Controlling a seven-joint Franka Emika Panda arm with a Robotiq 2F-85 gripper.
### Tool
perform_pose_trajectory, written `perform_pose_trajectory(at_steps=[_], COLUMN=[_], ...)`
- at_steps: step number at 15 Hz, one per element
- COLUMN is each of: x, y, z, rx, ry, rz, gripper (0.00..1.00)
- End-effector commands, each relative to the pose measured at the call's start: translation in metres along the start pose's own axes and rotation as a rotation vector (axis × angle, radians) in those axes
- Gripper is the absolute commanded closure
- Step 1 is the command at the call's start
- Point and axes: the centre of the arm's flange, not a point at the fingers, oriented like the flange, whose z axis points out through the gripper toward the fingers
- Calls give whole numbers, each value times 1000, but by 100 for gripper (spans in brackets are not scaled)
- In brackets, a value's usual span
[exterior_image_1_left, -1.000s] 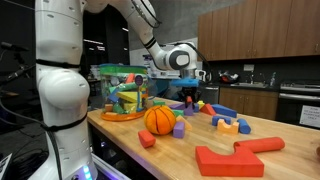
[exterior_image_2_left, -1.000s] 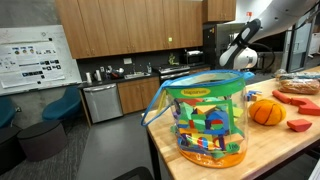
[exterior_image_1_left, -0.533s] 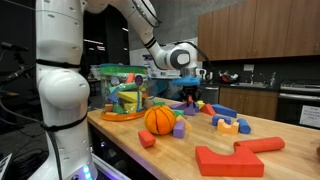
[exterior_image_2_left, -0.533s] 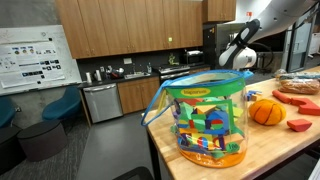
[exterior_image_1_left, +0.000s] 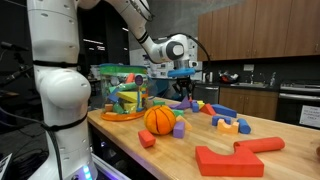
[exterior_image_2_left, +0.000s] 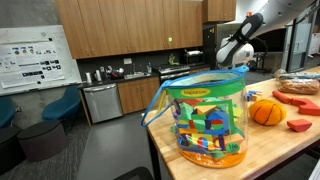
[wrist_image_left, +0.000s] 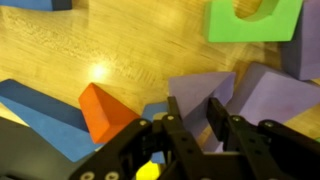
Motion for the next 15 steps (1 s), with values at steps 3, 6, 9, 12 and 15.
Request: perform_pose_trajectory(at_steps=[3,6,9,12,15], x=[14,8,-5,-20,-31], y=[-60,-77,-86,-92,-107], z=[-73,-112,-153,-197,-241], rx=[-35,-79,-104,-138,-182], ry=[-14,-14,-18,-3,31], rz=[-86,-99,-120,-132,-147], gripper=[90,90,90,90,90])
